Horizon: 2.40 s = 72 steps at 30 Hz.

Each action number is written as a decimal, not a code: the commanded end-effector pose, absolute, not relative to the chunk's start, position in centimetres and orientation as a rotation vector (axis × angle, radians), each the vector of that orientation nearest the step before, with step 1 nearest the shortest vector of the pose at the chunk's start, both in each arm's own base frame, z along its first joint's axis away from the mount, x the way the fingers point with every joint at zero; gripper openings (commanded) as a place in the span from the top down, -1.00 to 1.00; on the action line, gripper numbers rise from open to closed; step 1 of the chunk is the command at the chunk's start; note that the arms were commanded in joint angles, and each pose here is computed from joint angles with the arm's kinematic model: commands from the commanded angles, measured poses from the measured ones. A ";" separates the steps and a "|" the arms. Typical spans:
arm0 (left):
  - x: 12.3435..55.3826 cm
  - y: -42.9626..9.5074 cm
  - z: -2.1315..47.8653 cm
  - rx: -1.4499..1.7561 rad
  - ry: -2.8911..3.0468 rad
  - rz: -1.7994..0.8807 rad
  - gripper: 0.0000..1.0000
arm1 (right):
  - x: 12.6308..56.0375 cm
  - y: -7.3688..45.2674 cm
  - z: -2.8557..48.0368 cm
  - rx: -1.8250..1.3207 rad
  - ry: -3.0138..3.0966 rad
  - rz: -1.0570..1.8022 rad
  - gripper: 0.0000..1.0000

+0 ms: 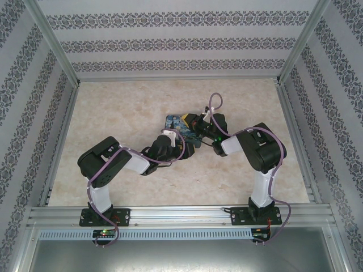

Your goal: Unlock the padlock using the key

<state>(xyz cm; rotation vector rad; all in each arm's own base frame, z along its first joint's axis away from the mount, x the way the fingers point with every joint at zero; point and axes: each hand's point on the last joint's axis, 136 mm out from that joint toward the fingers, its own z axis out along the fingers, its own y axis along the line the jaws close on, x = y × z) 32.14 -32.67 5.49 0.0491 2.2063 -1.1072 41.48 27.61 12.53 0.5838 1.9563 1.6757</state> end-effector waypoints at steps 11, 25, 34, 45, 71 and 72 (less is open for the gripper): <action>31.9 -30.9 1.9 0.047 2.316 -0.953 -0.48 | 43.2 25.7 10.3 0.655 1.982 1.614 1.00; 33.3 -28.2 0.1 0.138 2.374 -0.586 -0.51 | 42.8 25.6 8.9 0.681 2.004 1.604 1.00; 33.1 -31.0 0.0 0.177 2.363 -0.757 -0.51 | 42.7 25.6 8.3 0.693 2.014 1.598 1.00; 32.3 -33.3 4.5 -0.043 2.185 -1.201 -0.46 | 42.5 25.5 7.8 0.701 2.024 1.593 1.00; 32.7 -32.2 4.6 -0.387 2.066 -1.378 -0.42 | 42.4 25.5 6.7 0.725 2.030 1.598 1.00; 32.8 -32.1 4.5 -0.396 2.066 -1.377 -0.42 | 42.4 25.5 6.7 0.725 2.030 1.598 1.00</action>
